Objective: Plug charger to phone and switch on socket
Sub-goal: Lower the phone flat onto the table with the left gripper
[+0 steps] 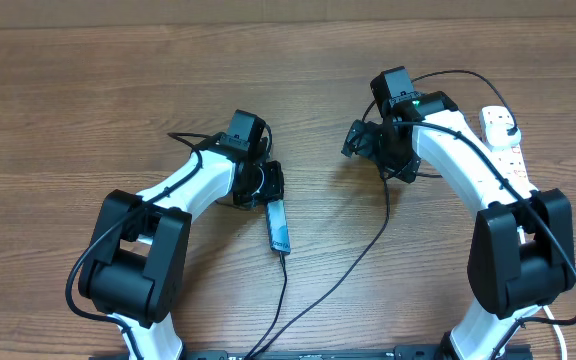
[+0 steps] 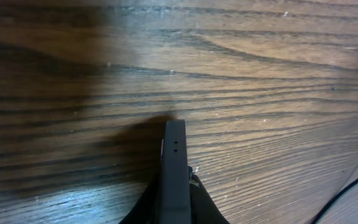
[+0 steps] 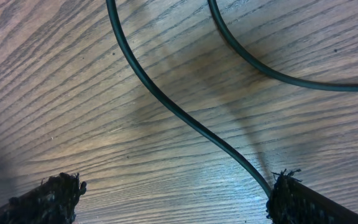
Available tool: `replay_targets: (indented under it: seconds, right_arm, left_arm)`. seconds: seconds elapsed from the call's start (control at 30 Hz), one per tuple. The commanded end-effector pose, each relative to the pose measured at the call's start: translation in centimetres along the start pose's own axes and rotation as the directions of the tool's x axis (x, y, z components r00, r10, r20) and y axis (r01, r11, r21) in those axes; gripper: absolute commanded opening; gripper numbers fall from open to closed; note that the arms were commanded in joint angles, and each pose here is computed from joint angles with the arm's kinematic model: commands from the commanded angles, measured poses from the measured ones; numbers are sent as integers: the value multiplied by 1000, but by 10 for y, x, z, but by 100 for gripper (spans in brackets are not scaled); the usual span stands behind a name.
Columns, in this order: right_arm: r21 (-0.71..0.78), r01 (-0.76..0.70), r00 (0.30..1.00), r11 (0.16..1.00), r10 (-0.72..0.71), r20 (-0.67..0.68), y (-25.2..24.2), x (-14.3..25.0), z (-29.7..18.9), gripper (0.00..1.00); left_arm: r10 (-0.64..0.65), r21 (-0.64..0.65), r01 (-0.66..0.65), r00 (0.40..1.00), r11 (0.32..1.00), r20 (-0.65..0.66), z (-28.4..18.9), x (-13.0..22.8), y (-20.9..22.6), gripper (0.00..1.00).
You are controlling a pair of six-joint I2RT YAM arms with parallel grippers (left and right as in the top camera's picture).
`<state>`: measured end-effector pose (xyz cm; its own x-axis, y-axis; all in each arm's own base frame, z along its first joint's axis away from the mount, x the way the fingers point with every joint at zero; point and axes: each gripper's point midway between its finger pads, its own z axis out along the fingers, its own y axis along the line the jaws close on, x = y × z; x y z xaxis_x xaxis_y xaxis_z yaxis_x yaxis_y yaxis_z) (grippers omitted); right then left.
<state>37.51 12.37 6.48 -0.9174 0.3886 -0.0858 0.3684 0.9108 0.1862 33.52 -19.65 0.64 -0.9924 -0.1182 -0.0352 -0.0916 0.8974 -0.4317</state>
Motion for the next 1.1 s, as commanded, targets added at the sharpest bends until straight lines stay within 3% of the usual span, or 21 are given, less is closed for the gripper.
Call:
replay_targets:
  seconds: [0.0,0.77,1.07]
  right_arm:
    - [-3,5,1000,1000,-5,22,0,-2,-7,100]
    - [-3,5,1000,1000,-5,21,0,-1,-7,100]
    - [-3,5,1000,1000,-5,21,0,-1,-7,100]
  left_arm:
    - [0,-31,0,1000,1000,16,1,0,4,10]
    - [3,-33,-2,1000,999,25,1,-2,5,30]
    - [3,-33,-2,1000,999,25,1,-2,5,31]
